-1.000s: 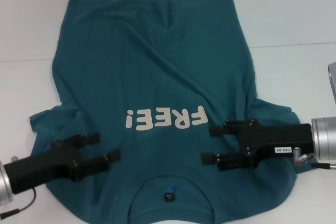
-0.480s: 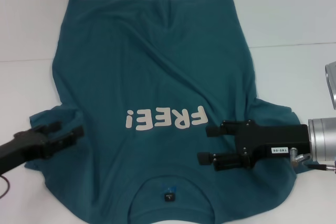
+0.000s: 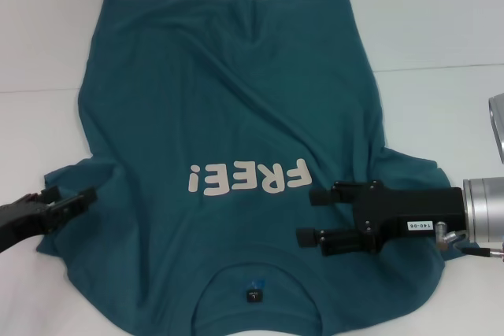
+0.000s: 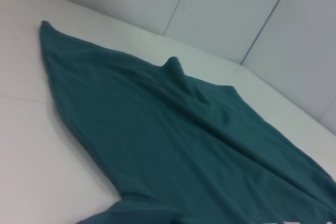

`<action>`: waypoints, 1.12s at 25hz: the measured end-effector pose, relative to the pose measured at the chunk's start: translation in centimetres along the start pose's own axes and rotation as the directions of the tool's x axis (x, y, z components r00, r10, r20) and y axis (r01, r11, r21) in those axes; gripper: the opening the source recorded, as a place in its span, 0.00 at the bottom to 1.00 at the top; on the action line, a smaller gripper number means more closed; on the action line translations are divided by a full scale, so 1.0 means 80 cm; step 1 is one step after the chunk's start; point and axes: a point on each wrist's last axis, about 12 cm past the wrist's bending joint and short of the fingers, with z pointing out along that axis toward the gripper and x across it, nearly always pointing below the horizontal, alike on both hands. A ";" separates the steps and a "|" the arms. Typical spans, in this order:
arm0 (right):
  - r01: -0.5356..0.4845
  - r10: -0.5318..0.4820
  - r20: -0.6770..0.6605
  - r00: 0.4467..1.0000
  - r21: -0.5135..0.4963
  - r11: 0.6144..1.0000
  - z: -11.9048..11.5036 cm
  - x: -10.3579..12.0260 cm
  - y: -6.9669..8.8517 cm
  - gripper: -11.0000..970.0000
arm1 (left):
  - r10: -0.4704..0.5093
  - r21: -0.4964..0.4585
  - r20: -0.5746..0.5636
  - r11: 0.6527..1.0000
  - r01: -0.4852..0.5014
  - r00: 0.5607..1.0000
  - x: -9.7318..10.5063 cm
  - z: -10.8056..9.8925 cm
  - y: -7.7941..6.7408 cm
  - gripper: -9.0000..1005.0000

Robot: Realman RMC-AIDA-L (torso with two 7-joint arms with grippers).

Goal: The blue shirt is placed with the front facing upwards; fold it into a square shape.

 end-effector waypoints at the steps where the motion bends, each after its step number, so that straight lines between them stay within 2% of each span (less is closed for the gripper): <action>1: 0.000 0.000 0.000 1.000 0.000 1.000 0.000 0.000 0.000 0.94 | -0.002 -0.005 -0.001 1.000 0.002 1.000 0.001 0.000 0.001 0.87; 18: -0.004 0.004 0.002 1.000 0.003 1.000 -0.001 0.002 0.000 0.94 | -0.003 -0.084 -0.009 0.996 0.002 1.000 0.007 0.003 0.009 0.87; 28: -0.004 0.004 0.004 1.000 0.005 1.000 -0.001 0.001 0.000 0.94 | 0.009 -0.059 -0.028 0.998 -0.010 1.000 0.010 0.014 0.002 0.86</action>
